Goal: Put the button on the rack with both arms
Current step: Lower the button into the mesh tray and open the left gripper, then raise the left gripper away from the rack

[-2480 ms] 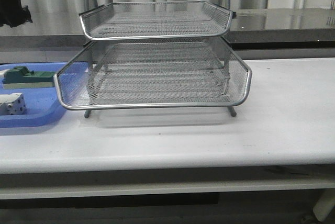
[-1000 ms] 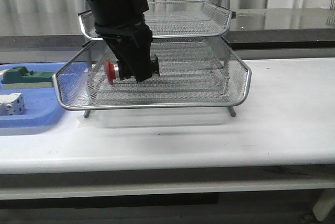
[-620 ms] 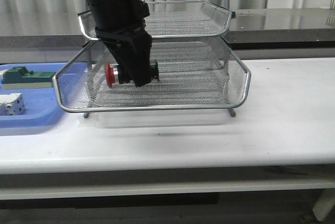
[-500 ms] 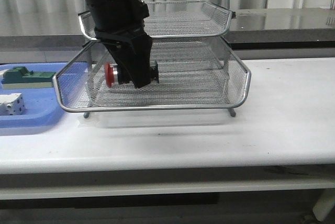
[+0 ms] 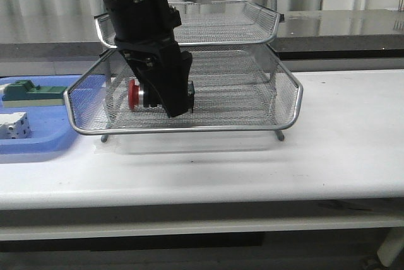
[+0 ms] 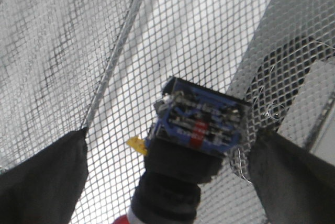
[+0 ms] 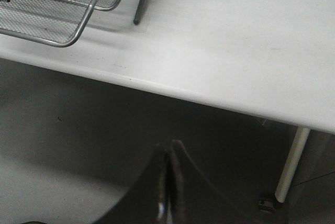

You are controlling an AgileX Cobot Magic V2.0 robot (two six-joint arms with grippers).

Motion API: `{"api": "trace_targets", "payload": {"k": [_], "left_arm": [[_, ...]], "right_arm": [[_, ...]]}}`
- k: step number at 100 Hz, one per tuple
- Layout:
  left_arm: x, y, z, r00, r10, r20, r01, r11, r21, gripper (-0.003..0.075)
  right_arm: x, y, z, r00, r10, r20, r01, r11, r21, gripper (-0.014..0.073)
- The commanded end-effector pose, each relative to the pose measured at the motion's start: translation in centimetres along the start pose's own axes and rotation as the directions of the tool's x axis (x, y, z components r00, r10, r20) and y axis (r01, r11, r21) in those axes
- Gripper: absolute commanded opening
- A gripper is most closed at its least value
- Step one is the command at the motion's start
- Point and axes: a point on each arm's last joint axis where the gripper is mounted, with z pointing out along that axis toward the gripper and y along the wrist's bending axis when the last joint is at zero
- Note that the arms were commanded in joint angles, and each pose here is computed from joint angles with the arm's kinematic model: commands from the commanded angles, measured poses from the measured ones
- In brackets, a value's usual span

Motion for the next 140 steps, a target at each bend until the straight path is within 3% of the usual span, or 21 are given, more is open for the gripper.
{"api": "trace_targets", "payload": {"k": [1, 19, 58, 77, 93, 117, 140], "left_arm": [[-1.0, -0.6, -3.9, 0.995, -0.005, 0.097, 0.006, 1.000, -0.007, 0.0601], [-1.2, -1.2, -5.6, 0.997, -0.020, 0.075, 0.015, 0.998, 0.064, 0.0599], [-0.9, -1.9, -10.2, 0.982, -0.085, 0.168, 0.083, 0.996, 0.021, 0.0599], [0.7, -1.3, -13.6, 0.955, -0.195, 0.223, 0.206, 0.978, -0.027, 0.0599], [3.4, -0.1, -15.8, 0.932, -0.263, 0.249, 0.285, 0.957, -0.056, 0.0568], [9.2, 1.2, -18.5, 0.879, -0.395, 0.267, 0.432, 0.897, -0.096, 0.0386], [15.3, 0.7, -20.9, 0.789, -0.496, 0.363, 0.576, 0.803, -0.152, 0.0383]], "right_arm": [[-1.1, -0.1, -0.4, 0.997, -0.003, 0.080, 0.002, 1.000, 0.012, -0.0060], [-1.1, -0.1, -0.4, 0.997, -0.003, 0.080, 0.002, 1.000, 0.012, -0.0060], [-1.1, -0.1, -0.4, 0.997, -0.003, 0.080, 0.002, 1.000, 0.012, -0.0060], [-1.1, -0.1, -0.4, 0.997, -0.003, 0.080, 0.002, 1.000, 0.012, -0.0060], [-1.1, -0.1, -0.4, 0.997, -0.003, 0.080, 0.002, 1.000, 0.012, -0.0060], [-1.1, -0.1, -0.4, 0.997, -0.003, 0.080, 0.002, 1.000, 0.012, -0.0060], [-1.1, -0.1, -0.4, 0.997, -0.003, 0.080, 0.002, 1.000, 0.012, -0.0060]]}}
